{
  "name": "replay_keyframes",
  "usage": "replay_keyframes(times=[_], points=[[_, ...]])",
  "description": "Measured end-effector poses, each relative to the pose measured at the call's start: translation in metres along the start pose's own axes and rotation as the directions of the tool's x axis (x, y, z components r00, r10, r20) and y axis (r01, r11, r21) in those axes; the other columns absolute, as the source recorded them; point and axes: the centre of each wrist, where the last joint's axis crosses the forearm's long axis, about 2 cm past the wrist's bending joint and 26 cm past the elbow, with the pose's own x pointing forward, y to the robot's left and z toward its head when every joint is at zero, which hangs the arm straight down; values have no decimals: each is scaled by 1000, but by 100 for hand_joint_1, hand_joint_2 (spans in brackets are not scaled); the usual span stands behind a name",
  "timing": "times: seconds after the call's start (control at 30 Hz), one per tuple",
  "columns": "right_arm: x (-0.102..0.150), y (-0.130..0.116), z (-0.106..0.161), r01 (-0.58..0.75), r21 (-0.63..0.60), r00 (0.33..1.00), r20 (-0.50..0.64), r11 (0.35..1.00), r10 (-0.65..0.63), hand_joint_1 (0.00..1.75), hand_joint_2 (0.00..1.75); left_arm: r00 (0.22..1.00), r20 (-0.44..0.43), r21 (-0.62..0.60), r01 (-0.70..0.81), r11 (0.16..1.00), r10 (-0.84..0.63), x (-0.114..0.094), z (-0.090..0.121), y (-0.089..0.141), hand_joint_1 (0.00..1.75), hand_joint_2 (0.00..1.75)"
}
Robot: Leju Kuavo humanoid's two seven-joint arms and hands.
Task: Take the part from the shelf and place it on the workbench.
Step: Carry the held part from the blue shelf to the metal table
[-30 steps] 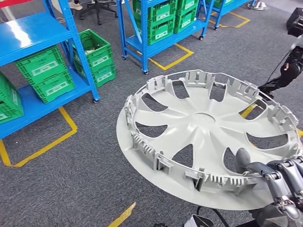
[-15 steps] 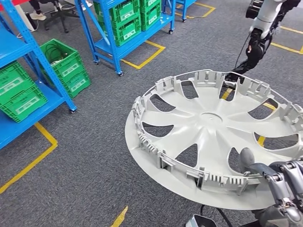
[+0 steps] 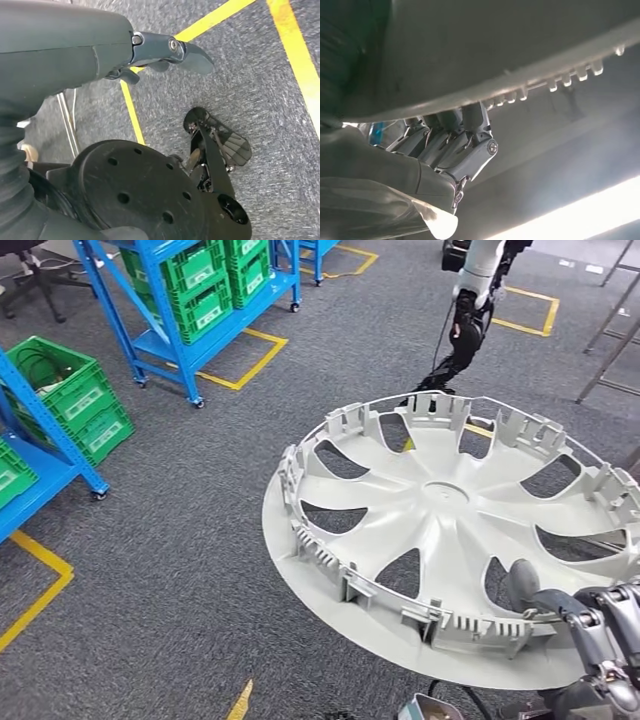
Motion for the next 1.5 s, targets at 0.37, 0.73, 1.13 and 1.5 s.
replay_keyframes(times=[0.37, 0.73, 1.13, 1.5], points=[[-4, -4, 1, -29, 9, 999, 22, 1000, 29, 175, 175, 1000, -9, -12, -6, 1000, 6, 3, -1, 1, 0, 175], [-8, -5, 3, -51, 24, 999, 12, 998, 51, 175, 175, 1000, -27, -4, -4, 1000, 4, 6, -3, 2, 0, 175], [-11, -7, 5, -75, 37, 997, -15, 996, 76, 175, 175, 635, 308, -84, 760, 645, -708, 25, -9, 7, 0, 175], [-11, -6, 3, -75, 25, 997, 7, 997, 74, 175, 175, -875, 425, 447, 426, -787, -232, 114, -10, -53, 0, 175]])
